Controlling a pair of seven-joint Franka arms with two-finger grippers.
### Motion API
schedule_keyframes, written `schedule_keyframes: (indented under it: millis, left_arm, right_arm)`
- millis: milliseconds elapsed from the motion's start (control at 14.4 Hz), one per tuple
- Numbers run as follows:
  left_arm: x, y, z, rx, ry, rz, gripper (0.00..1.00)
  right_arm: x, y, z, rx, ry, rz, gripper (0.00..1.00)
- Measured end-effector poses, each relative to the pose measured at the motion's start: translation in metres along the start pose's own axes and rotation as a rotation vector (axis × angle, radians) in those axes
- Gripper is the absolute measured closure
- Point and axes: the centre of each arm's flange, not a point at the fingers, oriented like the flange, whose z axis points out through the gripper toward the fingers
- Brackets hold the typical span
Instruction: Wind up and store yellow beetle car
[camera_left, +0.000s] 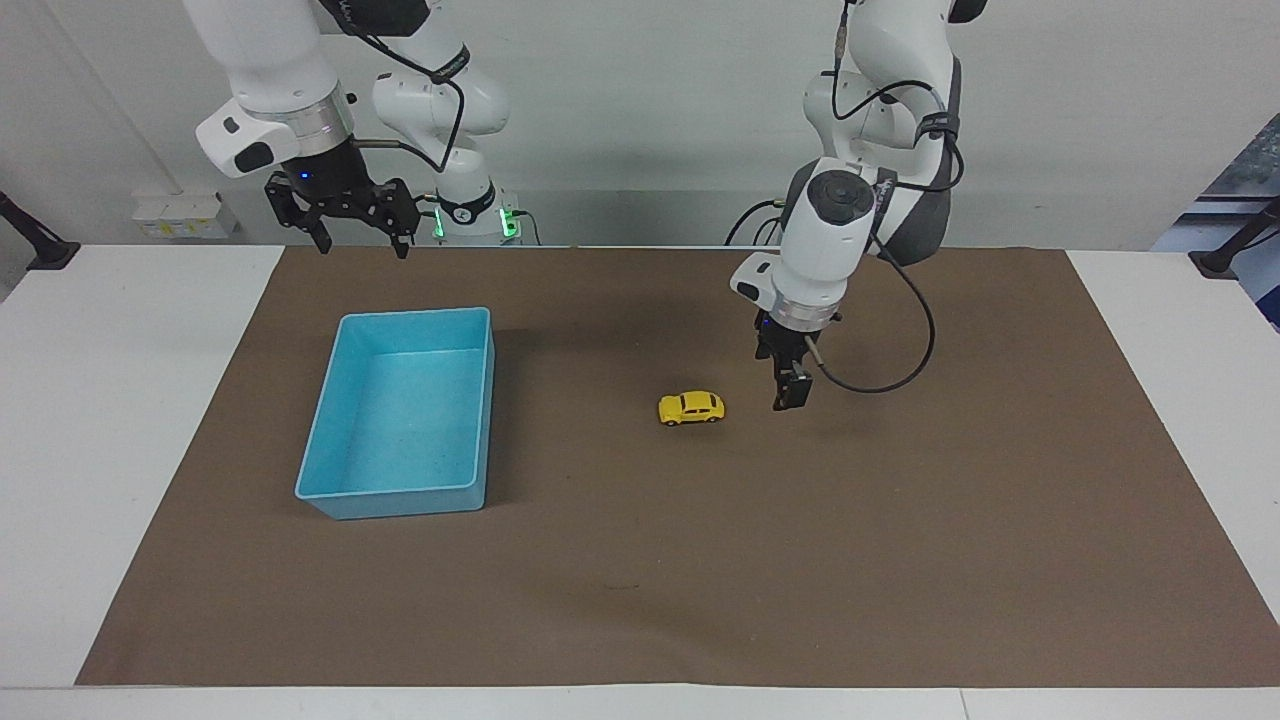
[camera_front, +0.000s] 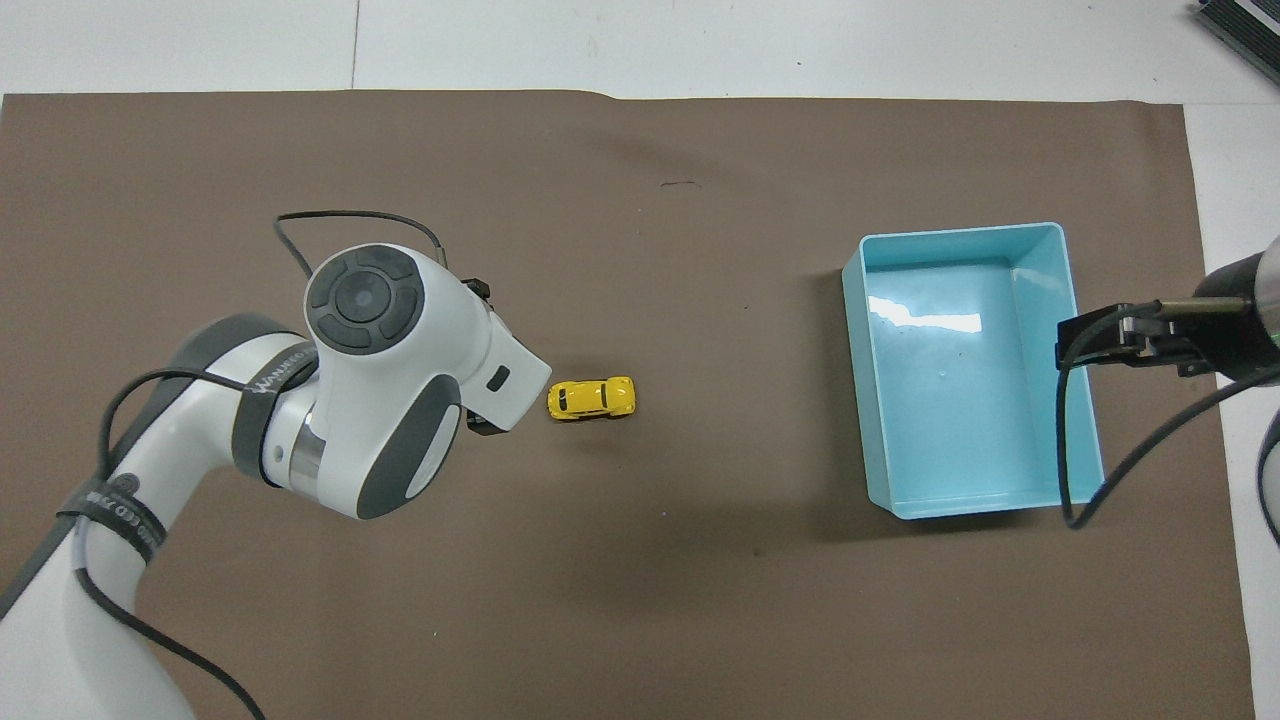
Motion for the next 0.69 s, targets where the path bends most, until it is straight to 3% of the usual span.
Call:
schedule_keyframes:
  millis: [695]
  left_arm:
    - [0.045, 0.037, 0.048, 0.012, 0.013, -0.093, 0.00]
  right_arm:
    - [0.000, 0.000, 0.000, 0.000, 0.000, 0.000, 0.00]
